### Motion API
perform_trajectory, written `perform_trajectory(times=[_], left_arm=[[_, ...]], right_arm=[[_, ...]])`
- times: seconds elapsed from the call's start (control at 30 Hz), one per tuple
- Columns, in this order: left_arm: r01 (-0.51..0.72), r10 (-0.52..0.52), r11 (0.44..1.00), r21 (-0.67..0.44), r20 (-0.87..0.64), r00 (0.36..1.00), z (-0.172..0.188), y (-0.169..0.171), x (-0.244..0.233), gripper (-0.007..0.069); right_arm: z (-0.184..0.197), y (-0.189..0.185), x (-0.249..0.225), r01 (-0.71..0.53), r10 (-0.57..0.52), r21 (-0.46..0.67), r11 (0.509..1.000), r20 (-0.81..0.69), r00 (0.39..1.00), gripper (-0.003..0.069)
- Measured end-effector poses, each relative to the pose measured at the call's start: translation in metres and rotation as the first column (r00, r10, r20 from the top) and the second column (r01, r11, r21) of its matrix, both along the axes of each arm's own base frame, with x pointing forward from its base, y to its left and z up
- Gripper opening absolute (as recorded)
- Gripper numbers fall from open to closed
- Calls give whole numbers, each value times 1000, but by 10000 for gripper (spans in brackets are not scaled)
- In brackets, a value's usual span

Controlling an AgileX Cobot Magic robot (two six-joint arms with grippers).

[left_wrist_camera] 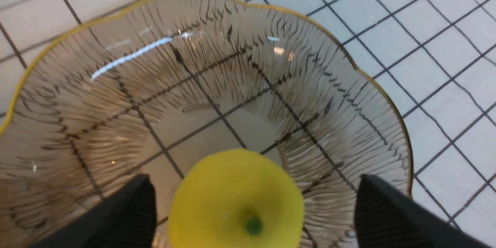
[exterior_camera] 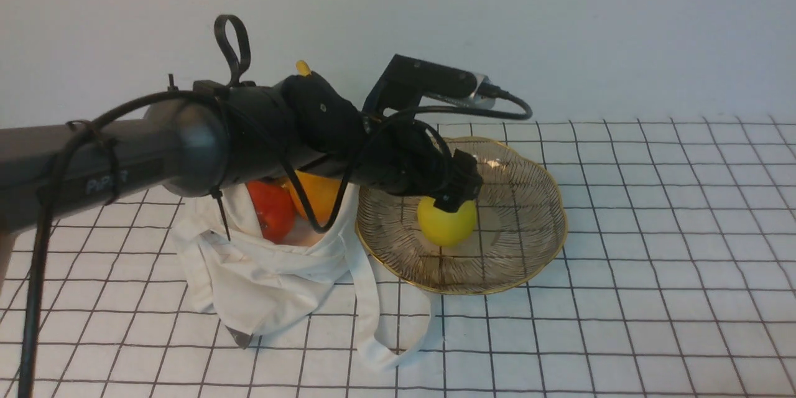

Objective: Take the fruit out of the bag on the white checkered tablecloth and place them on the plate.

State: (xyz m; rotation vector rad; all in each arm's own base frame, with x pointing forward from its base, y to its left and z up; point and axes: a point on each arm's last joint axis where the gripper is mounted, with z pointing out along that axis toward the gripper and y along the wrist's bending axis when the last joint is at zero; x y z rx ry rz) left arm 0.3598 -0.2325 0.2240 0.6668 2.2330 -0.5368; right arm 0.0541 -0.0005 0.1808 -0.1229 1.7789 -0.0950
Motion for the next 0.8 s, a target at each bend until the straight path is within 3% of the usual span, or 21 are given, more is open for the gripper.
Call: perform_trajectory(times=[0.13,0.23,0.27,0.33,0.4,0.47,0.5,0.63,0.8], left_arm=[[14,-14,1000,-3,-13,1000,4,2,-2,682],[33,-33,999,-22,-26,999,24,12,-9,645],[43,-44,998,-41,-38,998,39,19,-14,589],[36,-39,995,-88,-41,998,78,38,-30,382],[34,-37,994,-100,-28,999,95,48,-39,276],[43,-40,994,-103,25,999,130,65,-60,99],[51,-44,994,-97,74,996,148,75,-76,48],[48,-28,995,-92,208,978,189,103,-133,0],[-32,63,994,-103,309,949,199,142,-203,-8]], right_arm=[[0,0,0,0,0,0,1000,0,1000,-14],[0,0,0,0,0,0,1000,0,1000,-14],[0,0,0,0,0,0,1000,0,1000,-14],[0,0,0,0,0,0,1000,0,1000,-14],[0,0,0,0,0,0,1000,0,1000,-14],[0,0,0,0,0,0,1000,0,1000,-14],[0,0,0,0,0,0,1000,0,1000,-14],[0,0,0,0,0,0,1000,0,1000,-14],[0,0,0,0,0,0,1000,0,1000,-14]])
